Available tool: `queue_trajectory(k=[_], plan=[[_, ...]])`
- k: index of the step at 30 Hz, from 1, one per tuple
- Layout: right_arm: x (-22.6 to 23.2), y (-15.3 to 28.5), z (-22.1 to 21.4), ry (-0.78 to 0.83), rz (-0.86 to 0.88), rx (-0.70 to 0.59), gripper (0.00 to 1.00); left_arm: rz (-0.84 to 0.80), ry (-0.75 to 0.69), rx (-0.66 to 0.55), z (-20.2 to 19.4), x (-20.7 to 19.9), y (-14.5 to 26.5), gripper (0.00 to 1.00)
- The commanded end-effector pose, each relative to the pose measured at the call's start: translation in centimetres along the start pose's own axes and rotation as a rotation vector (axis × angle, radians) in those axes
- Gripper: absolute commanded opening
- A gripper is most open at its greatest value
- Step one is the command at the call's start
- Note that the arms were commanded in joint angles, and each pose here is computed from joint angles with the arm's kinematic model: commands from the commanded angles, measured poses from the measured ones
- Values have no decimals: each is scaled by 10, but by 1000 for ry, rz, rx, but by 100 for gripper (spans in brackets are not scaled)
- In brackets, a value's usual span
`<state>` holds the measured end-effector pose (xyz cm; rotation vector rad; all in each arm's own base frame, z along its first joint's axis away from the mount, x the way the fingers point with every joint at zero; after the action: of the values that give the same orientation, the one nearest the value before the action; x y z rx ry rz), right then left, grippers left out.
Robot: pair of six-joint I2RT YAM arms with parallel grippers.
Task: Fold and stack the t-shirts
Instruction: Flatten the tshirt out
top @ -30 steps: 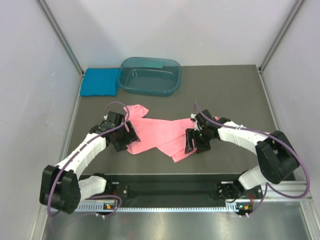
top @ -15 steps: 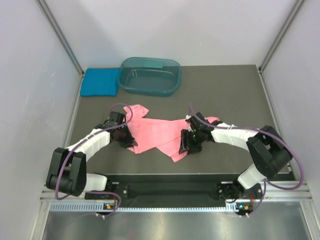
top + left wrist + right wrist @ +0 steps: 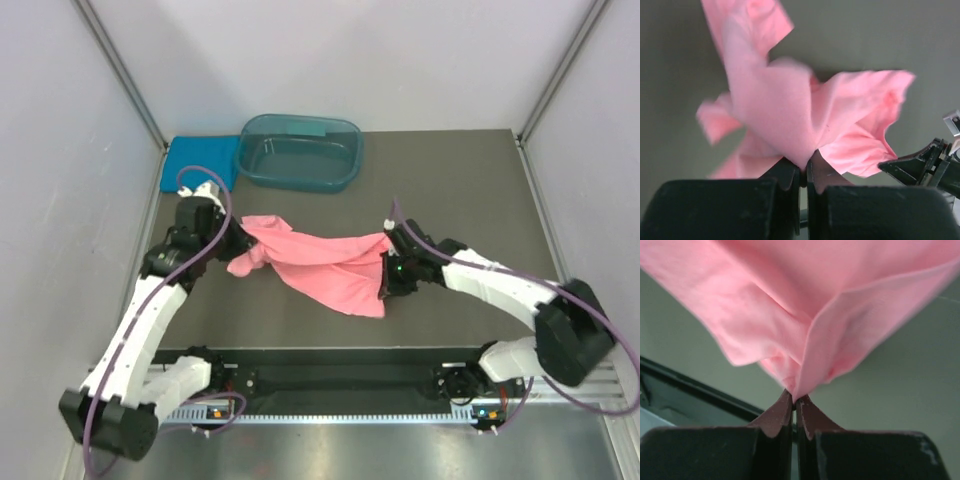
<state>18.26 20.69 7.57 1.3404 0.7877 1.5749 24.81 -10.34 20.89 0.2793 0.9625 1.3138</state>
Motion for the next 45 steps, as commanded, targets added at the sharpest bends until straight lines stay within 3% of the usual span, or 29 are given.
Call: queue_trajectory(k=[1, 5, 11, 15, 18, 23, 24, 26, 27, 29, 30, 34, 36, 38, 39, 40, 41, 42, 43, 45], plan=[[18, 59, 22, 86, 22, -157, 0, 12, -73, -167, 29, -5, 53, 0], [16, 118, 22, 115, 44, -293, 0, -35, -138, -321, 51, -20, 111, 0], [-14, 166, 6, 88, -1, -434, 0, -89, -171, -542, 80, -39, 190, 0], [-28, 182, -7, 33, -5, -469, 0, -135, -152, -609, 96, -52, 209, 0], [-34, 183, -7, 5, -24, -491, 0, -124, -115, -532, 100, -55, 178, 0], [-40, 160, 18, 45, -138, -503, 0, -73, -30, -179, 91, -54, 60, 0], [-49, 154, 27, 26, -171, -505, 0, -59, -19, -91, 87, -53, 27, 4], [-59, 141, 53, 9, -177, -474, 0, -30, -15, -36, 88, -49, -5, 16], [-64, 137, 62, -7, -170, -463, 0, -1, -18, -9, 87, -44, -21, 27], [-77, 127, 90, -31, -170, -435, 0, 51, -16, 93, 90, -31, -61, 35], [-80, 123, 99, -23, -187, -425, 0, 94, -6, 172, 85, -21, -85, 50], [-83, 97, 130, 8, -242, -319, 0, 160, -72, 97, 119, -23, -75, 77], [-82, 96, 139, -2, -255, -319, 4, 175, -112, 49, 125, -21, -57, 82], [-91, 91, 143, -10, -310, -306, 12, 217, -120, 60, 110, -7, -50, 83], [-95, 91, 140, -15, -339, -293, 20, 205, -120, 39, 106, -8, -36, 83], [-99, 90, 139, -21, -359, -285, 29, 217, -111, 95, 80, 4, -39, 81], [-105, 90, 137, -21, -390, -284, 44, 221, -96, 110, 68, 9, -36, 80], [-107, 91, 134, -27, -403, -277, 49, 212, -66, 82, 62, 10, -22, 78], [-112, 91, 129, -32, -423, -270, 52, 213, -41, 143, 33, 21, -26, 76], [-116, 91, 122, -37, -439, -255, 57, 237, 28, 154, 4, 36, -14, 74]])
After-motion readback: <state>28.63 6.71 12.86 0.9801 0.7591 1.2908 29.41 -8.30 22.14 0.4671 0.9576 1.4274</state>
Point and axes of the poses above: each gripper's point midway between its finger pads, its own y axis back along the fingers, its own x axis along the line the jaws close on, z = x × y, the point moved 3 cm from there along y, back along the fingers, and after that the axes turned 8 degrees about -y, right-handed, at the moved point
